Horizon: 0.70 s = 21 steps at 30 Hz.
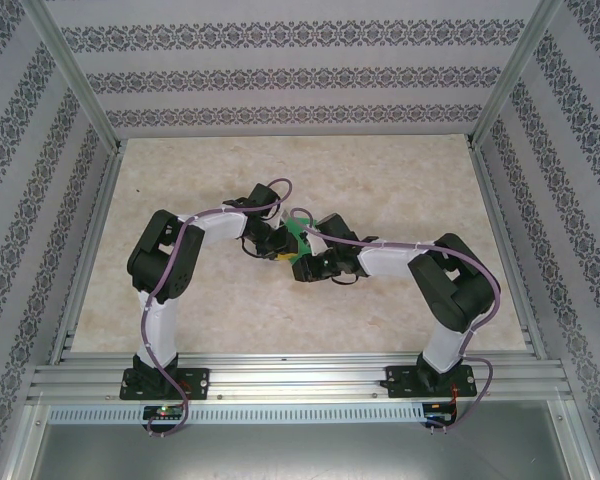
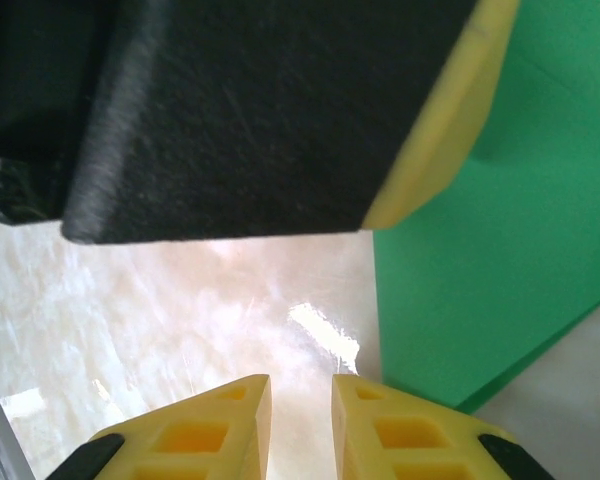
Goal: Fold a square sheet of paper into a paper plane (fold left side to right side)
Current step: Third fold the triangle at the center of the table.
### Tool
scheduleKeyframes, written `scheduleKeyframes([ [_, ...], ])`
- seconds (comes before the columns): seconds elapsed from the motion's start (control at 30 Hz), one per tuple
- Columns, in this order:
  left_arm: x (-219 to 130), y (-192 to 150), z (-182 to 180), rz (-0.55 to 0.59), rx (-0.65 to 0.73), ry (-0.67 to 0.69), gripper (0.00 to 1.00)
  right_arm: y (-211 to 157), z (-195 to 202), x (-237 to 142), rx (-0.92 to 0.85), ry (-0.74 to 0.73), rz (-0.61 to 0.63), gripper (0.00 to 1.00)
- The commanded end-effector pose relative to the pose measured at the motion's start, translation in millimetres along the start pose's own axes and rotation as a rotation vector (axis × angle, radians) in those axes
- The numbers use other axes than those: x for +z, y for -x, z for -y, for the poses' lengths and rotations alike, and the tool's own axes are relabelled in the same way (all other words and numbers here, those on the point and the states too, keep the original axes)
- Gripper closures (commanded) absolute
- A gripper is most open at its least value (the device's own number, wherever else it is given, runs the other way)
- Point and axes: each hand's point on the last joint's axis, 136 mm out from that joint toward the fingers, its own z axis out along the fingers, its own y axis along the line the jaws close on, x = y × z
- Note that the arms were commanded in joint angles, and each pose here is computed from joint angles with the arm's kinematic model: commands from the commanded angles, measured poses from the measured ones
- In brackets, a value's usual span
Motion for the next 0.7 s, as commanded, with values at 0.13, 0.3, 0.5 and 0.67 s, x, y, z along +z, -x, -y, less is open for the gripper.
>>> scheduleKeyframes([
  [0.13, 20.9, -6.5, -33.9, -0.017, -0.038, 0.096, 0.74, 0.8, 8.5, 5.0, -0.012, -0.038, -0.013, 0.77],
  [0.3, 20.5, -6.7, -33.6, -0.017, -0.037, 0.096, 0.74, -3.2, 11.5, 8.3, -0.006, -0.045, -0.033, 0.77],
  [0.5, 19.9, -6.3, -33.0, -0.015, -0.035, 0.096, 0.74, -7.2, 16.7, 9.3, 0.002, -0.067, -0.055, 0.79],
  [0.67, 17.4, -3.0, -30.4, -0.008, -0.027, 0.099, 0.74, -22.1, 25.7, 9.5, 0.009, -0.103, -0.11, 0.81],
])
